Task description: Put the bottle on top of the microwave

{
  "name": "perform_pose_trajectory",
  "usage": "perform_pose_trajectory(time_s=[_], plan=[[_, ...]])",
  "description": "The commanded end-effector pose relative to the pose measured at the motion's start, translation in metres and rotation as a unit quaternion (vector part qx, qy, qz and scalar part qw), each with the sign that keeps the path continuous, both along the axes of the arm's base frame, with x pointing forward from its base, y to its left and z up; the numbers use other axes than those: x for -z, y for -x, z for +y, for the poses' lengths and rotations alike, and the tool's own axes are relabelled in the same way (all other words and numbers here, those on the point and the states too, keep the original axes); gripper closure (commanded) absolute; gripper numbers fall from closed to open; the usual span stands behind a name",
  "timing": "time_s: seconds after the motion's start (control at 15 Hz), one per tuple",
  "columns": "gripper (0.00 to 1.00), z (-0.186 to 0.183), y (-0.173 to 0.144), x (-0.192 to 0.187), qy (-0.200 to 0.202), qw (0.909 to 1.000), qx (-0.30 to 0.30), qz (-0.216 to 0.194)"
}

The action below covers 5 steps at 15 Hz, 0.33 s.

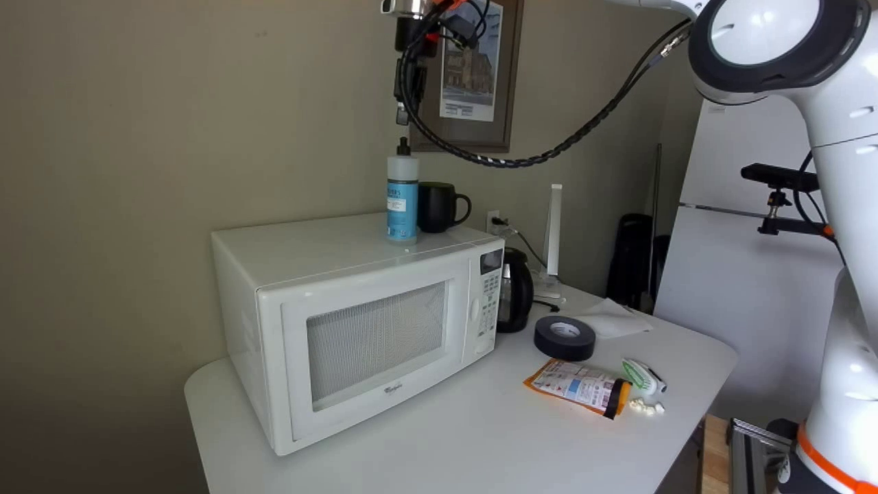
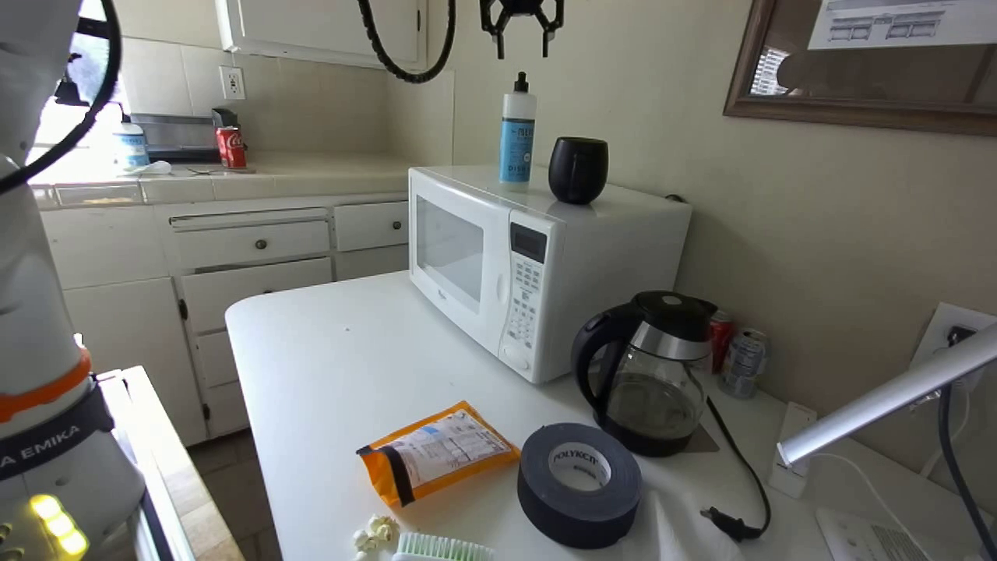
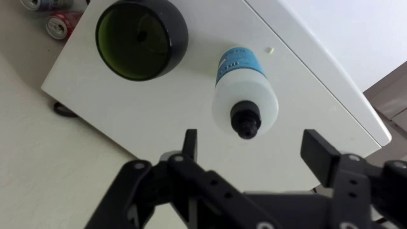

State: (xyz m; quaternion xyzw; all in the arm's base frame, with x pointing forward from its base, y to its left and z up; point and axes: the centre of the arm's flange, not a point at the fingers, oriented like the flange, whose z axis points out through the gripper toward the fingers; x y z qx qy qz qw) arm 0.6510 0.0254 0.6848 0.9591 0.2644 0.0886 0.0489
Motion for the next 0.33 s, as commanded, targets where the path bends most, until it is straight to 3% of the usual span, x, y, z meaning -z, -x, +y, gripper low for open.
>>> perform_pose_trajectory(time_s=[0.0, 0.2, 0.27], plan=[[0.00, 0.016, 0.045, -0.066, 0.035, 0.9967, 0.002, -0.073], [0.00, 0.013, 0.085, -0.091, 0.078, 0.9859, 0.070, -0.130], [0.00, 0.013, 0.052, -0.100, 0.054, 0.9915, 0.035, -0.113]])
